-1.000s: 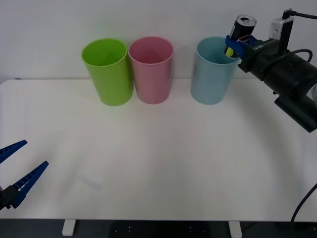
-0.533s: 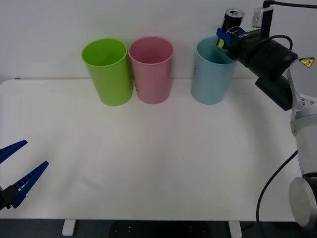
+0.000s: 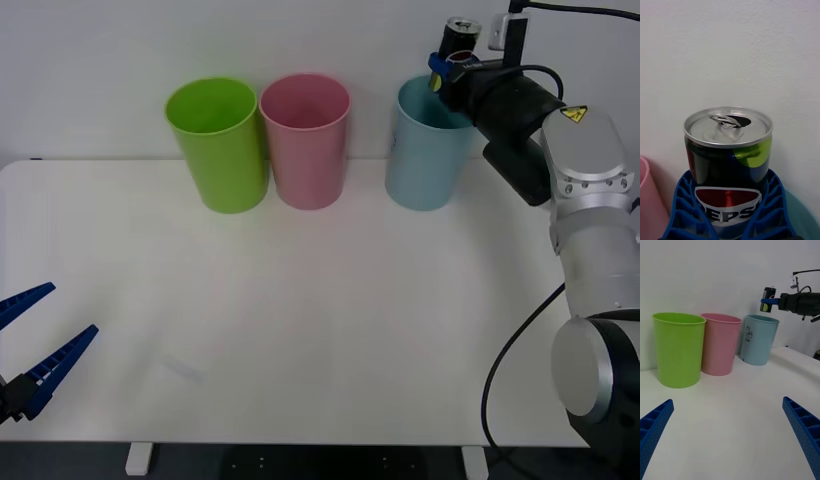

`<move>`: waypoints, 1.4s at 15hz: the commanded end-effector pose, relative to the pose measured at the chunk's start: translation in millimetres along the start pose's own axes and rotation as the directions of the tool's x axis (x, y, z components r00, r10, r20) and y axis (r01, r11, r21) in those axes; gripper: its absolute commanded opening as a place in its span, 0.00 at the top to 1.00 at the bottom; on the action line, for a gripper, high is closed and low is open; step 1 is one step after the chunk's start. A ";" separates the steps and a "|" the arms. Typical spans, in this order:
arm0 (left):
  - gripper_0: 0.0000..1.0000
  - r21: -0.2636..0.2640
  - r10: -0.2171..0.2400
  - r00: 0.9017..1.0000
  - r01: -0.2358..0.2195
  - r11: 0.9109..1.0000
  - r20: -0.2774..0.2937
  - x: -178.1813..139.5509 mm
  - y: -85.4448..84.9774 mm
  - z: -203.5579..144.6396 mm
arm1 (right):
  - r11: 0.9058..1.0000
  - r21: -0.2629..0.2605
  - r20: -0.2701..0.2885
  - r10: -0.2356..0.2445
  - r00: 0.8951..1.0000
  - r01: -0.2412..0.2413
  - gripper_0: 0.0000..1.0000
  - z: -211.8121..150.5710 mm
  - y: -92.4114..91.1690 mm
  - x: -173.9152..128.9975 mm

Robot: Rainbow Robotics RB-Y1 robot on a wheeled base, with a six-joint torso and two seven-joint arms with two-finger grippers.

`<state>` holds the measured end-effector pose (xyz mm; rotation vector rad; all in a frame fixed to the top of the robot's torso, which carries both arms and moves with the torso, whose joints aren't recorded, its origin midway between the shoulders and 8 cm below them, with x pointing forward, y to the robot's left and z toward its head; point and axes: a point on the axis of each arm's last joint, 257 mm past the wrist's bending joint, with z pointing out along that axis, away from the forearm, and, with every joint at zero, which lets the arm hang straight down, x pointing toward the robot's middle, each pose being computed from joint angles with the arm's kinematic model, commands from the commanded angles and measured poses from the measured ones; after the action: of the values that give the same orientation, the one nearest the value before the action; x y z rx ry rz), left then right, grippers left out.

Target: Grasp the object on the table and drop it into the matching bin: aluminum can to the light blue bin, PET bottle to the pink bin.

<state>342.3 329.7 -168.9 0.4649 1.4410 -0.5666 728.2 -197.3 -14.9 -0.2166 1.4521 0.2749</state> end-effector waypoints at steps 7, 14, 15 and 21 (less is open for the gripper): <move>0.00 0.000 0.000 1.000 0.000 1.000 0.000 0.0 0.0 0.0 | 0.999 -0.004 -0.001 -0.047 0.999 0.047 0.00 0.3 1.5 0.3; 0.00 0.000 0.000 1.000 0.000 1.000 0.000 0.0 0.0 0.0 | 0.999 -0.004 0.004 -0.052 0.999 0.052 0.00 0.0 1.1 -1.5; 0.00 0.000 0.000 1.000 0.000 1.000 0.000 0.0 0.0 0.0 | 0.999 -0.011 0.004 -0.051 0.999 0.051 0.00 0.0 2.7 -1.4; 0.00 0.000 0.000 1.000 0.000 1.000 0.000 0.0 0.0 0.0 | 0.993 -0.110 0.040 -0.048 0.998 0.052 0.00 -24.7 22.0 -6.8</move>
<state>342.3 329.7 -168.9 0.4649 1.4410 -0.5666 703.3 -185.6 -9.9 -0.3229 1.4017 0.3076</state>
